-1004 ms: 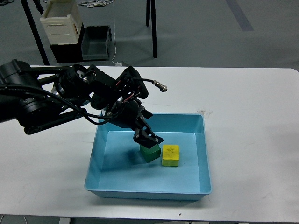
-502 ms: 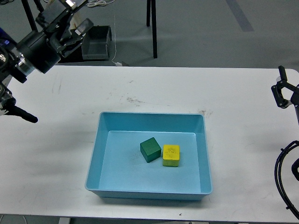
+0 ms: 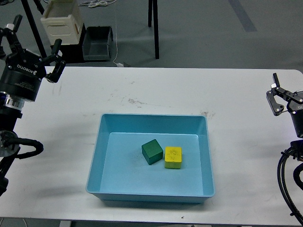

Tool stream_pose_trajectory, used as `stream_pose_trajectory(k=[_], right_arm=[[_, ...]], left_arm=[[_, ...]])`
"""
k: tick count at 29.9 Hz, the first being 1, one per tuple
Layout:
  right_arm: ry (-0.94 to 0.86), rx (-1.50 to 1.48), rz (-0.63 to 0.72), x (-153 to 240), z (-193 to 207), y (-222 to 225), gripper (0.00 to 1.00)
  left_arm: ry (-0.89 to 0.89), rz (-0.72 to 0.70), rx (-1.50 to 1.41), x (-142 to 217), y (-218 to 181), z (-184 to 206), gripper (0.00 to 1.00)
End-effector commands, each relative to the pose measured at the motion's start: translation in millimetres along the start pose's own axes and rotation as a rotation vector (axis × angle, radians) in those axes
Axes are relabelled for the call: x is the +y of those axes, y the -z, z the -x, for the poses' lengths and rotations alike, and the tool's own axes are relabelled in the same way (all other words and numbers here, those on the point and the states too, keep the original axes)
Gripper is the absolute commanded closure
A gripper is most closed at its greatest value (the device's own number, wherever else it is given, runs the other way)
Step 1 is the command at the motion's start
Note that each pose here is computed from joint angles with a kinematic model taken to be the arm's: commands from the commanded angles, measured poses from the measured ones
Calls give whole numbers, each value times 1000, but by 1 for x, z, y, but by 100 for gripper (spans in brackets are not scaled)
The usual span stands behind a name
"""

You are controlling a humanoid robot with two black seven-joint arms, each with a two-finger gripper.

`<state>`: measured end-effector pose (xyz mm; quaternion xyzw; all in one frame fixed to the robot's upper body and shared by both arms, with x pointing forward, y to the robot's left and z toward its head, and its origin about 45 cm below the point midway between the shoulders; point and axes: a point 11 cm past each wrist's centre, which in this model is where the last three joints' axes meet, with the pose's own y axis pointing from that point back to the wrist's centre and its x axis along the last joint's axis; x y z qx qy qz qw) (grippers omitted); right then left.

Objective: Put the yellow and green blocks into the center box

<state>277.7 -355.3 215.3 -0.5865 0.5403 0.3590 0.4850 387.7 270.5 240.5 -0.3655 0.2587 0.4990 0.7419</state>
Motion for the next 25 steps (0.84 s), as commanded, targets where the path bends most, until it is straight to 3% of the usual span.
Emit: stream_pose_trajectory(k=[1, 11, 25], right_arm=[[-11, -105, 19, 12, -8, -23, 0], [-48, -120, 27, 41, -23, -30, 0], [-81, -119, 26, 51, -31, -30, 0]], left_arm=[[-99, 9, 178, 24, 18, -10, 0], [-236, 15, 365, 83, 54, -23, 0], [-285, 39, 484, 115, 60, -22, 0]])
